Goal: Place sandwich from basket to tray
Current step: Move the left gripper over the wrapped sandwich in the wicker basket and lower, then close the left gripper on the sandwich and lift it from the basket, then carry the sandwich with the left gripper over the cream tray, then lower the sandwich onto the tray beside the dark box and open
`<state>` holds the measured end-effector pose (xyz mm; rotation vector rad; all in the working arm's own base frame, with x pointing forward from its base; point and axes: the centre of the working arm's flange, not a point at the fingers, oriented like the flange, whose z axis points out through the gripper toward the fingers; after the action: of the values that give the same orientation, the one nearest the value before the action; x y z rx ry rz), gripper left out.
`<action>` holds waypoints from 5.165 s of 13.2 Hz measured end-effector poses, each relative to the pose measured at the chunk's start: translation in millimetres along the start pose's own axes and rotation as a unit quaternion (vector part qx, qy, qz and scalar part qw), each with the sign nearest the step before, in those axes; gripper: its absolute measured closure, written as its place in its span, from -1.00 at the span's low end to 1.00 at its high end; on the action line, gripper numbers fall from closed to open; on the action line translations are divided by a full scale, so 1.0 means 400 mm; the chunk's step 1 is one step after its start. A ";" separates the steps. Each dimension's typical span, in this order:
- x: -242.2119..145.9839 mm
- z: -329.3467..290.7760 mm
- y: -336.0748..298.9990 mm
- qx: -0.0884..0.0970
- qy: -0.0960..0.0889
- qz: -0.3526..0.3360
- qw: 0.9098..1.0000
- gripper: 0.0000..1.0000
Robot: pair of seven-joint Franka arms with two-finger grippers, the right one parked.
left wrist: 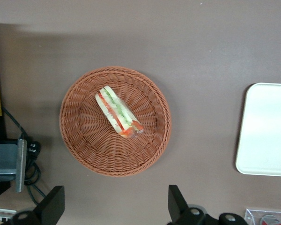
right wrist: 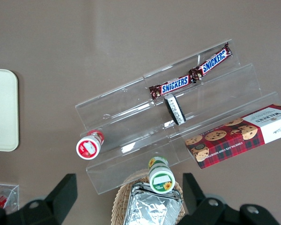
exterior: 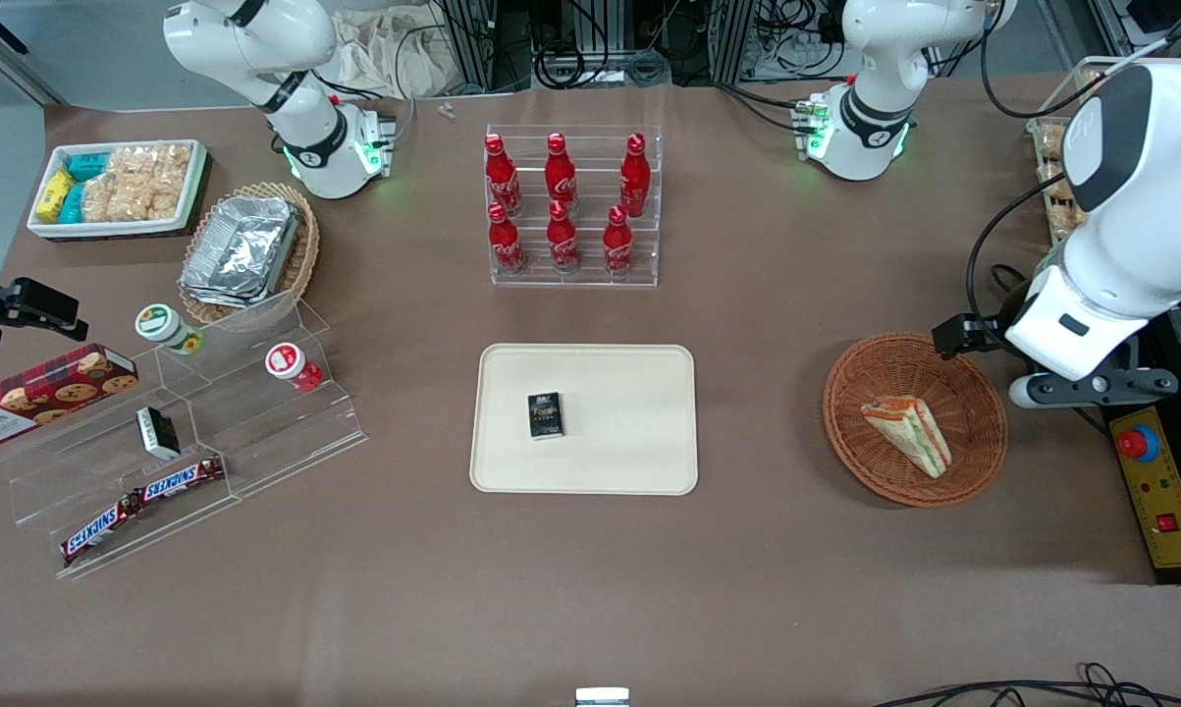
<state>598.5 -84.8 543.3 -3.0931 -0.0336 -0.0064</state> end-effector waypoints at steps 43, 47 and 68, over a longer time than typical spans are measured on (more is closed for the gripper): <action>0.000 0.706 -0.091 -0.005 -0.001 -0.338 0.941 0.28; 0.023 0.439 -0.064 0.038 -0.032 -0.272 0.961 0.48; -0.030 0.718 0.875 -0.072 -0.064 -0.018 0.995 0.66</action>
<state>595.0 -420.7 239.7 -3.2319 -0.0995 0.1960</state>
